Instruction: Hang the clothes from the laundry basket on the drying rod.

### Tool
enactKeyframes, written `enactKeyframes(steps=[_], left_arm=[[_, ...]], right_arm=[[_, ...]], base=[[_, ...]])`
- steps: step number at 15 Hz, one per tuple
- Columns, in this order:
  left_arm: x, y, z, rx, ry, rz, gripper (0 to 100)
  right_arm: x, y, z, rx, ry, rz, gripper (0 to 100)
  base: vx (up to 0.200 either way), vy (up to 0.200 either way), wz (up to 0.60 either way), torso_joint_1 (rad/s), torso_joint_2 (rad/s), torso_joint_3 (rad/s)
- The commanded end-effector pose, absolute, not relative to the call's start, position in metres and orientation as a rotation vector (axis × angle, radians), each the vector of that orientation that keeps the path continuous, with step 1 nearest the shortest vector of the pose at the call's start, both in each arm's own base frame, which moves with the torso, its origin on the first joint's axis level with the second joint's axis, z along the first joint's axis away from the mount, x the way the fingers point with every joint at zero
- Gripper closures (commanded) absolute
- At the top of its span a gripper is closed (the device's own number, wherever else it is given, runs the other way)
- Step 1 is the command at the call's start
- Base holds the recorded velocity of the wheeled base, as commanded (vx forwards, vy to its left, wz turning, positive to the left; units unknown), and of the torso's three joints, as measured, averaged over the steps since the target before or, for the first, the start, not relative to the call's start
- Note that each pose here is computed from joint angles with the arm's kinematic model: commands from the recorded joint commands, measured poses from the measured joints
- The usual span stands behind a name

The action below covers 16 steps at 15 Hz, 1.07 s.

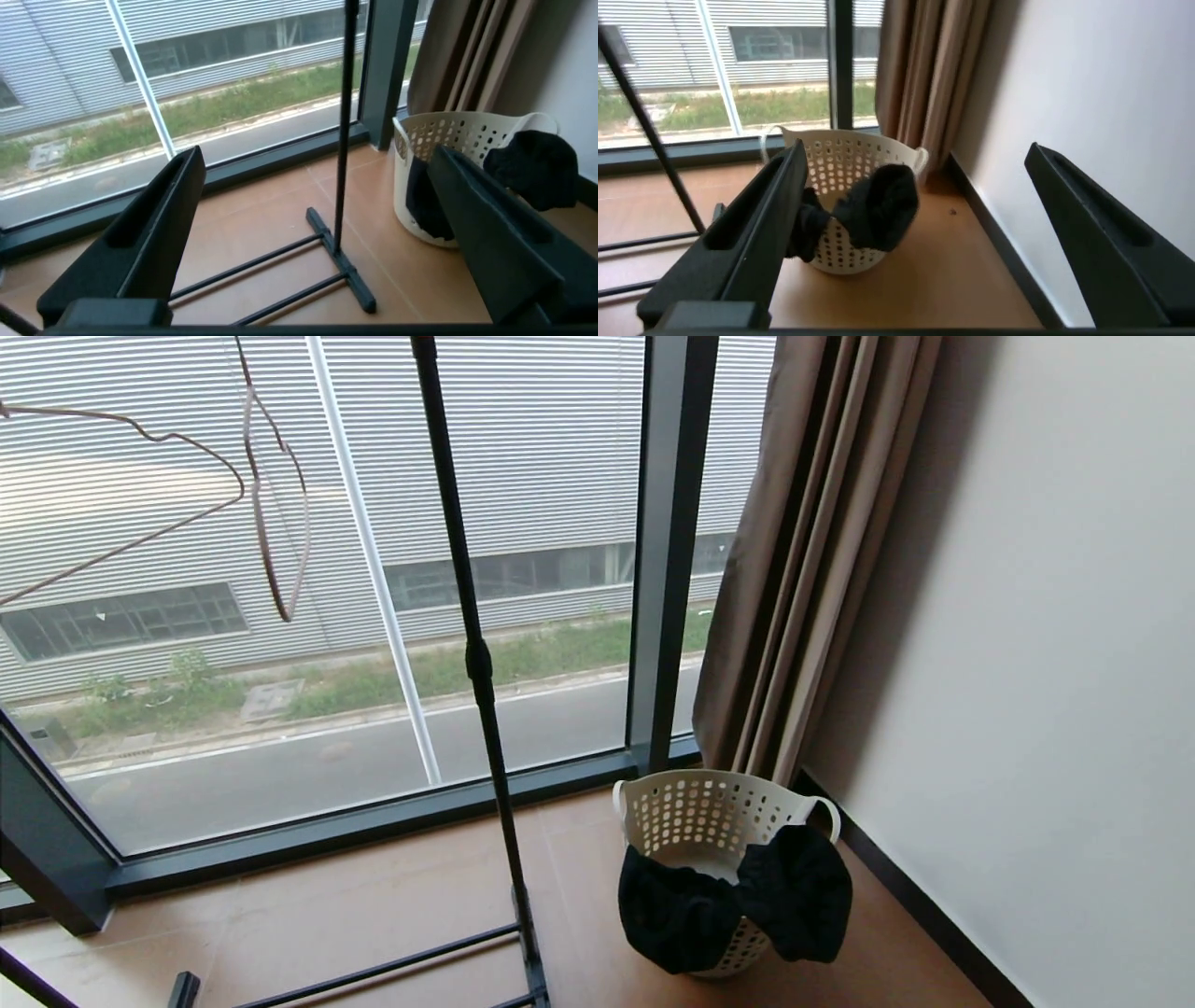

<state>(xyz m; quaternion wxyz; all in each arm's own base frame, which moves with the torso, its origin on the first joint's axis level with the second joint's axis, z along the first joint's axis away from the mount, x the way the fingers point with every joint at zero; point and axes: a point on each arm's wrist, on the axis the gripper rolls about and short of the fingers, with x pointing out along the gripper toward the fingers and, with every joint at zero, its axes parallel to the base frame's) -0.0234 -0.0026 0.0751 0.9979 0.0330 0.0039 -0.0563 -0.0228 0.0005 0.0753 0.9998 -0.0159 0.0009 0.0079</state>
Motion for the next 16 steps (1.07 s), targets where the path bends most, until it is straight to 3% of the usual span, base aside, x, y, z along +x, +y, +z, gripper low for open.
enactKeyframes(steps=[1,8,16], left_arm=[[-0.0233,-0.0027,0.0749,0.065,0.010,-0.112,0],[-0.0233,-0.0027,0.0749,0.064,0.010,-0.112,0],[-0.0234,-0.0025,0.0753,0.053,0.009,-0.106,0]], right_arm=[[-0.0228,0.0006,0.0753,-0.032,0.001,0.015,0],[-0.0228,0.0006,0.0753,-0.032,0.001,0.015,0],[-0.0228,0.0005,0.0753,-0.032,0.001,0.014,0]], base=[[0.000,-0.200,0.00,0.002,0.01,-0.002],[0.000,-0.114,0.00,0.001,0.00,0.004],[0.000,0.000,0.00,0.000,0.00,0.000]])
